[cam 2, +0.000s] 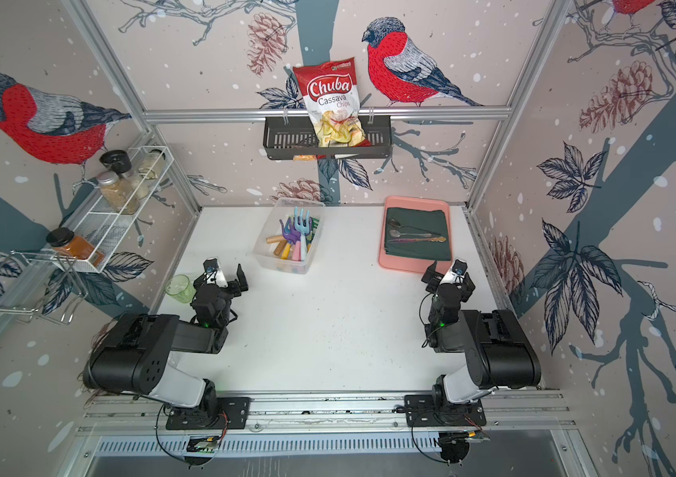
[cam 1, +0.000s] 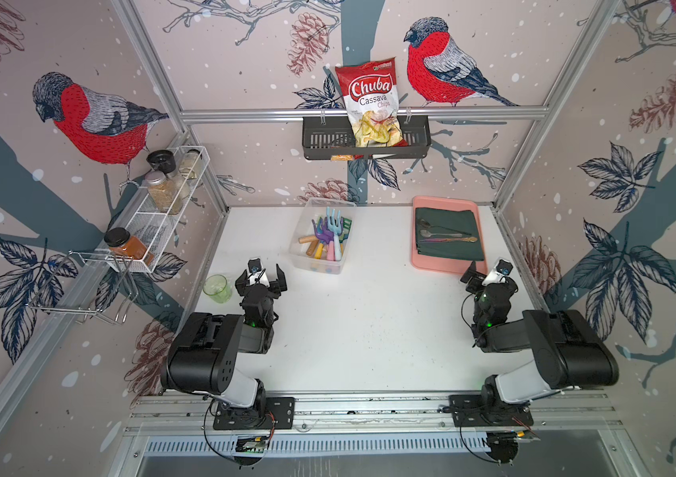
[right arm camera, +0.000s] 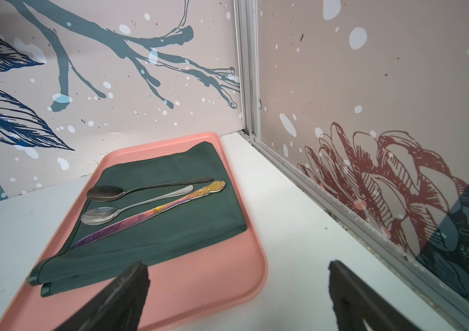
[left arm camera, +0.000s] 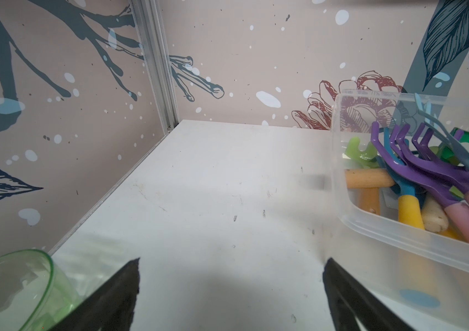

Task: Put the rake into the storage box
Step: Reset both arms

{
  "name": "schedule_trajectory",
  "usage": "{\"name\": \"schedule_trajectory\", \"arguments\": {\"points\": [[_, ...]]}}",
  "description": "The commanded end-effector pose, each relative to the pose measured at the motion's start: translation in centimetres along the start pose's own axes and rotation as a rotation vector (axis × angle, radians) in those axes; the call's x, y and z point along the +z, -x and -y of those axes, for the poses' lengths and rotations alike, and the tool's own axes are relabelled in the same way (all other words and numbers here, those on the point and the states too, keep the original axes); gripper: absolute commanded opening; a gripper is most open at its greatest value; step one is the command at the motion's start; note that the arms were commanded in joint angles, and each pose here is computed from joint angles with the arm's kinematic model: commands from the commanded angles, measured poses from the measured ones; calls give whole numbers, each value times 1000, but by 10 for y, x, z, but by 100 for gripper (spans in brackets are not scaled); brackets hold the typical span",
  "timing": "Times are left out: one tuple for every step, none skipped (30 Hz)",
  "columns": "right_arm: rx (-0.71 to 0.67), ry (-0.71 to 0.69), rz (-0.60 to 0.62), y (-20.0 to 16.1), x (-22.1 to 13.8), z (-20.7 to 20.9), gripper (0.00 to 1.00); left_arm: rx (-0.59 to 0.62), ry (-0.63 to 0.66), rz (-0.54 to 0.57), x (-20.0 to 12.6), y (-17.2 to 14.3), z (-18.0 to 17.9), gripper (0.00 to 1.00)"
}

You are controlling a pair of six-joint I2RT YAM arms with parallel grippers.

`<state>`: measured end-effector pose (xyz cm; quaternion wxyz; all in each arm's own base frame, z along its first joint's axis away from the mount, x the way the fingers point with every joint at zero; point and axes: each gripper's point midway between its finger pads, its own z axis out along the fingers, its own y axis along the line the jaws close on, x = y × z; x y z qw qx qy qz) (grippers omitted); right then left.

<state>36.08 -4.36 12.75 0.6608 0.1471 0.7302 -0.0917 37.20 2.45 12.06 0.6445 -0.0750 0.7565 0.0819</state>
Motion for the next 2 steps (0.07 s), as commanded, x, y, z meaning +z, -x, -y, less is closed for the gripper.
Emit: {"name": "schedule_trajectory", "arguments": {"points": [[1, 14, 4, 3, 0, -3, 100, -27, 3, 12, 2, 5, -4, 98], [2, 15, 0, 2, 0, -3, 100, -68, 80, 31, -3, 6, -19, 99]]}}
